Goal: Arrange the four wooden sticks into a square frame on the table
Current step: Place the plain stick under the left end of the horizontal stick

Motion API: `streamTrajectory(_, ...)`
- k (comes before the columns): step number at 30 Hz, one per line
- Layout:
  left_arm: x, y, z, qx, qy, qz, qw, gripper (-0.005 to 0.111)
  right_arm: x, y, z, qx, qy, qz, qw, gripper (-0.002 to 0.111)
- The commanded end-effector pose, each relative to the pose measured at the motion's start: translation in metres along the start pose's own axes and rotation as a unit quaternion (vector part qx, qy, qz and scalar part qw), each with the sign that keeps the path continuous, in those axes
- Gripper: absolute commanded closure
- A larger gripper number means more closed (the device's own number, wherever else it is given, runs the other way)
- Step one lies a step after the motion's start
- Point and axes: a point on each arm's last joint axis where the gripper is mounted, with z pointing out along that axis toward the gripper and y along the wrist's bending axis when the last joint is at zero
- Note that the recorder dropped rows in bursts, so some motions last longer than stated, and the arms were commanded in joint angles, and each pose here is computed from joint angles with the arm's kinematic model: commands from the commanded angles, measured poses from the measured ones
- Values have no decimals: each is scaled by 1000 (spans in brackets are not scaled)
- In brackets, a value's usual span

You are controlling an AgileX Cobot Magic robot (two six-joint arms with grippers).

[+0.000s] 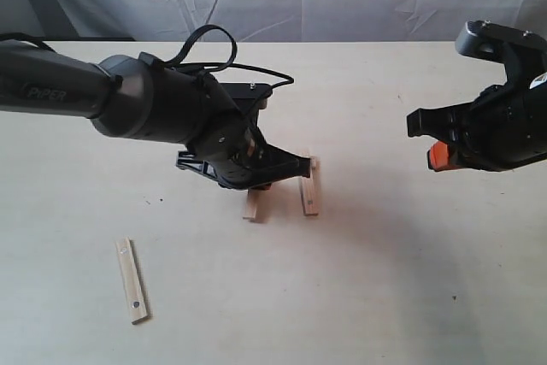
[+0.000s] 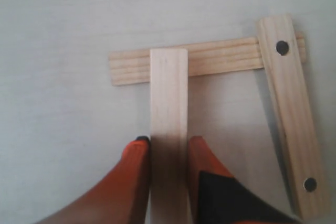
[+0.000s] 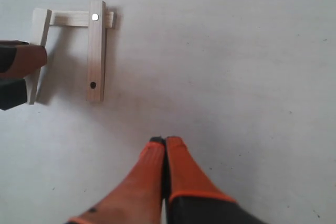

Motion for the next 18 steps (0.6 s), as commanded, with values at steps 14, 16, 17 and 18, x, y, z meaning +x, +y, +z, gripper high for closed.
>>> streamTrajectory(14, -4, 1, -1, -9, -13, -24, 1000, 104, -1, -1, -2, -1, -8, 5, 1000, 108)
streamTrajectory(16, -4, 1, -1, -8, -13, -24, 1000, 98, -1, -1, -2, -1, -8, 5, 1000, 108)
streamTrajectory(17, -4, 1, -1, -7, -14, -24, 1000, 95, -1, -1, -2, -1, -8, 5, 1000, 108)
streamTrajectory(18, -4, 1, -1, -6, -14, -24, 1000, 89, -1, 0, -2, -3, -8, 8, 1000, 108)
